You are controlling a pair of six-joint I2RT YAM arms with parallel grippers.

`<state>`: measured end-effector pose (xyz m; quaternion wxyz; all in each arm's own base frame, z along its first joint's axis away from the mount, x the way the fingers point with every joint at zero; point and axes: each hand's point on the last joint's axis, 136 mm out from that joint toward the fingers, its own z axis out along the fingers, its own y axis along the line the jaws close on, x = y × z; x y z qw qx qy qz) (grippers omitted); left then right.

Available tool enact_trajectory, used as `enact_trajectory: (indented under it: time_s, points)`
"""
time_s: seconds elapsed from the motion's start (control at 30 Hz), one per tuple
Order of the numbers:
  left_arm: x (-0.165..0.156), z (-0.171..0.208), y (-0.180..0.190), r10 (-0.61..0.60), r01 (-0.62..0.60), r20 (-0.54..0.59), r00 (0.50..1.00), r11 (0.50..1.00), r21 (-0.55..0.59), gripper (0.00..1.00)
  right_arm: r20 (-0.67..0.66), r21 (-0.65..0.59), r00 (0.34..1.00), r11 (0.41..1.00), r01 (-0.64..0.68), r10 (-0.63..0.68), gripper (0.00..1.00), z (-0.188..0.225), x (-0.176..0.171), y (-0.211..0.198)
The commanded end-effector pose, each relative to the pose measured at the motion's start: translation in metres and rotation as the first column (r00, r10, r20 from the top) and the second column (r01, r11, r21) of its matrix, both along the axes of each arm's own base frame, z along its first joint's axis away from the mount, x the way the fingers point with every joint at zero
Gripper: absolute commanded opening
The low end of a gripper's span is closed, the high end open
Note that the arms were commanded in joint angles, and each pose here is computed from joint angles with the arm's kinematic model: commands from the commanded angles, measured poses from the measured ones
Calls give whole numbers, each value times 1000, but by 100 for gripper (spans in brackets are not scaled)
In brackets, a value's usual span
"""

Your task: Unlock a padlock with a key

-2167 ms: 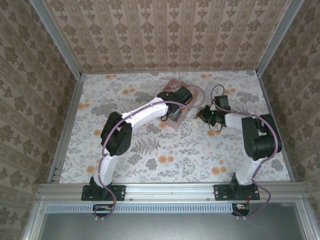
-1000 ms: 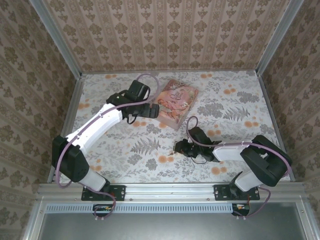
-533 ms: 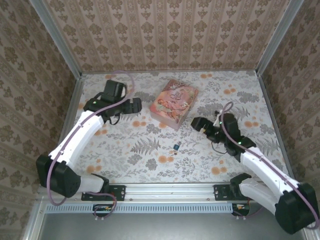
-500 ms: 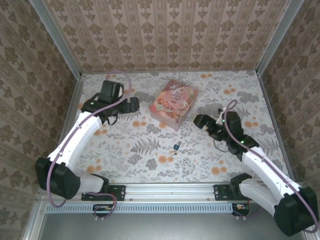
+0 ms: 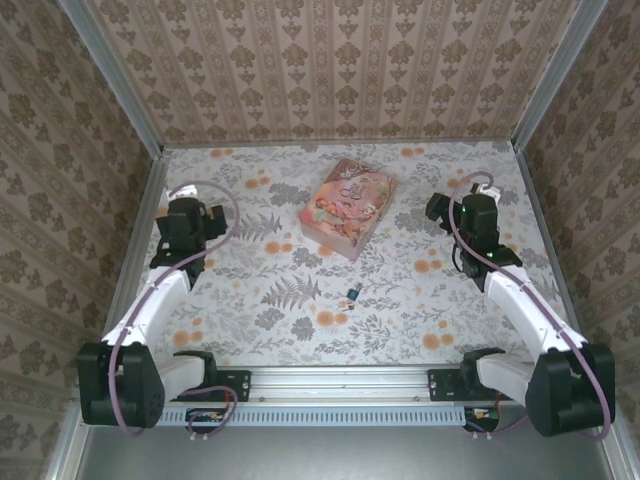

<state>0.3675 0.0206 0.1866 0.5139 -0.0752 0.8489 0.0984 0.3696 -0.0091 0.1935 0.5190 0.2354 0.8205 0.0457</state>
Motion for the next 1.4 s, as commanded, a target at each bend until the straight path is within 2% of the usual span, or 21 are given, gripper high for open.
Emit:
enact_trajectory:
  time_s: [0.0, 0.1, 0.2, 0.33, 0.47, 0.6, 0.63, 0.67, 0.7, 0.8, 0.9, 1.03, 1.37]
  points:
    - [14, 9, 22, 10, -19, 121, 993, 997, 74, 100, 29, -200, 993, 973, 118, -114, 100, -5, 8, -37]
    - [10, -19, 20, -6, 0, 107, 994, 998, 56, 100, -9, -268, 987, 951, 153, -161, 100, -32, 7, -54]
    - [6, -42, 13, -26, 23, 140, 990, 999, 24, 100, -18, -320, 990, 939, 130, -143, 100, -51, 8, -57]
    - [13, -61, -4, -94, 83, 134, 986, 993, 82, 100, 55, -335, 993, 935, 115, -103, 100, -67, 8, -56]
    - [20, -69, -18, -165, 151, 126, 978, 981, 119, 100, 99, -341, 995, 940, 15, 20, 100, -76, 11, -38]
    - [21, -79, -21, -183, 166, 150, 971, 979, 122, 100, 98, -346, 980, 929, -130, 173, 100, -89, 17, -14]
    - [21, -83, -20, -178, 162, 143, 974, 980, 116, 100, 151, -366, 963, 918, -155, 223, 99, -87, 18, -6]
    - [23, -87, -20, -183, 167, 140, 973, 979, 118, 100, 150, -369, 961, 915, -165, 233, 99, -87, 18, -4]
    - [26, -87, -22, -194, 175, 146, 970, 975, 136, 100, 90, -354, 969, 917, -186, 232, 100, -92, 19, -4]
    - [32, -92, -15, -201, 196, 109, 974, 979, 52, 100, 40, -334, 970, 919, -212, 239, 100, -97, 30, -4]
    - [32, -92, -15, -205, 202, 105, 973, 979, 41, 100, 49, -340, 971, 918, -205, 236, 99, -95, 28, -5]
    - [31, -93, -16, -208, 205, 100, 973, 978, 40, 100, 69, -361, 987, 926, -109, 144, 99, -93, 22, -16]
    - [30, -90, -15, -194, 189, 111, 975, 980, 59, 100, 41, -351, 981, 922, -165, 191, 100, -96, 29, -10]
